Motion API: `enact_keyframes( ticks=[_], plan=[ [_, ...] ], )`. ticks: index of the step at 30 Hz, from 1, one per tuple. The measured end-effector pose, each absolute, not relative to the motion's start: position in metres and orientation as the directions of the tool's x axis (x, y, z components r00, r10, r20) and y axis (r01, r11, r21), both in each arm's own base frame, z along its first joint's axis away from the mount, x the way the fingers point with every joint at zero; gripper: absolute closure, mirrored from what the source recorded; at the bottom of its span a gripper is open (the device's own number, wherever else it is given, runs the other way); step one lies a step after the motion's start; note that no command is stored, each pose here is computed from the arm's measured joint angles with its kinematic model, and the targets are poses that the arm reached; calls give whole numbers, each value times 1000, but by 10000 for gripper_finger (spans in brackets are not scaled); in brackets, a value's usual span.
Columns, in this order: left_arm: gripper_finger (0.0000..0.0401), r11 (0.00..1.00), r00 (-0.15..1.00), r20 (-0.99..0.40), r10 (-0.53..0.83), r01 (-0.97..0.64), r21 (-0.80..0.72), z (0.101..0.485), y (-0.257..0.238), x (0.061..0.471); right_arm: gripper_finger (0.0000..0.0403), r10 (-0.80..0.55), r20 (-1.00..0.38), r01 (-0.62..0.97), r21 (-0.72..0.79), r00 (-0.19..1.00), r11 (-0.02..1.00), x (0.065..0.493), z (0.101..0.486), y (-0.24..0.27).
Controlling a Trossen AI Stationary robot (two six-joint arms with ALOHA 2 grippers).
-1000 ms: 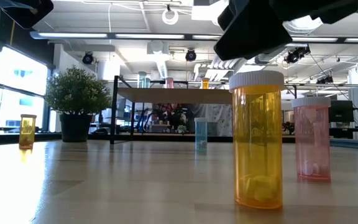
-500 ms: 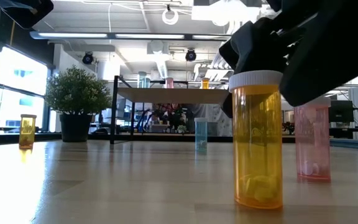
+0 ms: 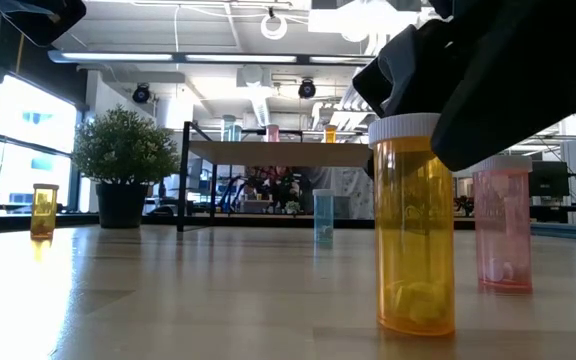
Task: Pick and place medicine bottles onto shelf by color
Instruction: Put the bottom orange pill bottle on the shelf aligned with the other orange pill bottle
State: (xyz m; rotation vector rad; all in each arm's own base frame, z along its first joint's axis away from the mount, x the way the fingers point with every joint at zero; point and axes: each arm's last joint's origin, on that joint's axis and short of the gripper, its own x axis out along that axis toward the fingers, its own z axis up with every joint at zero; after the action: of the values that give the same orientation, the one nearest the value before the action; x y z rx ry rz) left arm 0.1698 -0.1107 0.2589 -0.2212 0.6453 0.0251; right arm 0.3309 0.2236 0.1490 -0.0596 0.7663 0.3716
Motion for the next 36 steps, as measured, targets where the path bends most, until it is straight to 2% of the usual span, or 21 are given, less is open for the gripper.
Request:
enact_keyframes(
  ticks=[6, 24, 36],
  plan=[
    [261, 976, 800, -599, -46, -92, -197, 259, -111, 170, 288, 308, -687, -335, 99, 658, 937, 331, 149, 224],
    [261, 976, 799, -599, -47, -91, -197, 259, -111, 170, 292, 289, -644, -270, 132, 709, 954, 335, 155, 223],
    [261, 977, 799, -599, -49, -85, -193, 259, -111, 170, 292, 180, -533, -189, 39, 826, 981, 334, 200, 206]
  ],
)
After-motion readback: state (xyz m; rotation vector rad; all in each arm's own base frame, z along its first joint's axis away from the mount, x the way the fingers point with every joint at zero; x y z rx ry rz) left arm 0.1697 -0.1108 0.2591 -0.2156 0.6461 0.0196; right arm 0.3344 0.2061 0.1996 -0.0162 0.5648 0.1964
